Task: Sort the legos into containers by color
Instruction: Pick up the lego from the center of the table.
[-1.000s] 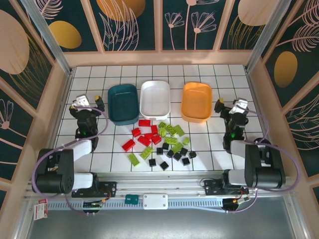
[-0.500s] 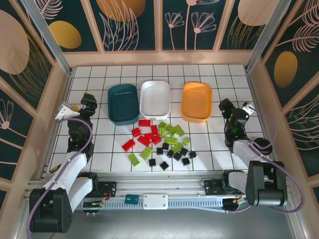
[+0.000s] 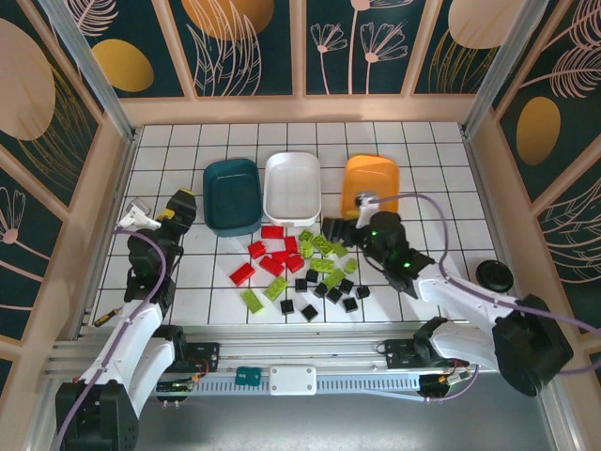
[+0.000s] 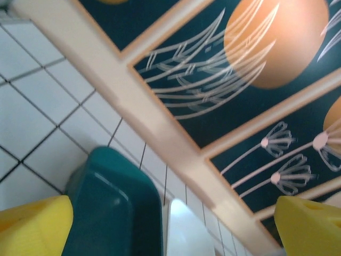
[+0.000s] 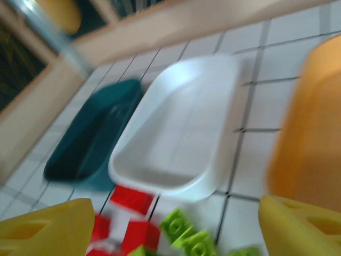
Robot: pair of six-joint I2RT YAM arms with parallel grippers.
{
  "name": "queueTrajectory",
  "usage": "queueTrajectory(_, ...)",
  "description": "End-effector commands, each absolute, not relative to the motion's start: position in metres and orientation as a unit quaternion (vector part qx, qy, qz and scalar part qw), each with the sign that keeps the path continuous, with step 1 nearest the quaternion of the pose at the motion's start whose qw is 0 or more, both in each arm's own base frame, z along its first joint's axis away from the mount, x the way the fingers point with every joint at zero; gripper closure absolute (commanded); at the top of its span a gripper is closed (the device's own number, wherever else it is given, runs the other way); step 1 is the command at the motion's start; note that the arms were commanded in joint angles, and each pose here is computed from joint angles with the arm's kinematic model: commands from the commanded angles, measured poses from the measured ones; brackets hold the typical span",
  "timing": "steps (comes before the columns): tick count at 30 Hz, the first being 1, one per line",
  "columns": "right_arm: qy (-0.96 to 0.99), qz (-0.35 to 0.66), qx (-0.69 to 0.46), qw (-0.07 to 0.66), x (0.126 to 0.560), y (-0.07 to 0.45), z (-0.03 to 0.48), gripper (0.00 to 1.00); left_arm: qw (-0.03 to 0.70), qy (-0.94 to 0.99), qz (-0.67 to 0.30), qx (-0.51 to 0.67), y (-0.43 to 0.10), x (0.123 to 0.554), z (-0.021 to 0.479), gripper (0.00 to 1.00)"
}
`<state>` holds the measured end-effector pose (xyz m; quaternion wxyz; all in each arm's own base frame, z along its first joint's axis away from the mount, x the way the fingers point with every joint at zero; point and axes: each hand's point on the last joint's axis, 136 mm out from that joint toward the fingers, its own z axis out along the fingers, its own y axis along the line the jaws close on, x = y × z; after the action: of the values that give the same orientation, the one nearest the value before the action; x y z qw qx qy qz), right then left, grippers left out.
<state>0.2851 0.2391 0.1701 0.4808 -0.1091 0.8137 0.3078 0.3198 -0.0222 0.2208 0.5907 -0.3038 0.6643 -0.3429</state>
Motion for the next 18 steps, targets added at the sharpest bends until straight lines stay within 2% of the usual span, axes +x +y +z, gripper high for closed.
queueTrajectory(1, 0.827, 0.277, -0.187, 0.452, 0.275, 0.262, 0.151, 0.28, 0.552, 0.698, -0.372, -0.264, -0.044, 0.31, 0.214, 0.08)
queueTrajectory(5, 0.832, 0.262, -0.233, 0.43, 0.271, 0.285, 0.136, 0.28, 0.542, 0.716, -0.36, -0.254, -0.046, 0.302, 0.205, 0.06)
queueTrajectory(7, 0.837, 0.253, -0.246, 0.418, 0.272, 0.293, 0.126, 0.28, 0.529, 0.728, -0.357, -0.252, -0.048, 0.3, 0.195, 0.01)
queueTrajectory(14, 0.851, 0.234, -0.267, 0.388, 0.276, 0.311, 0.097, 0.37, 0.498, 0.748, -0.364, -0.244, -0.056, 0.298, 0.176, 0.05)
queueTrajectory(18, 0.858, 0.221, -0.276, 0.373, 0.276, 0.316, 0.083, 0.37, 0.493, 0.752, -0.37, -0.236, -0.06, 0.3, 0.176, 0.05)
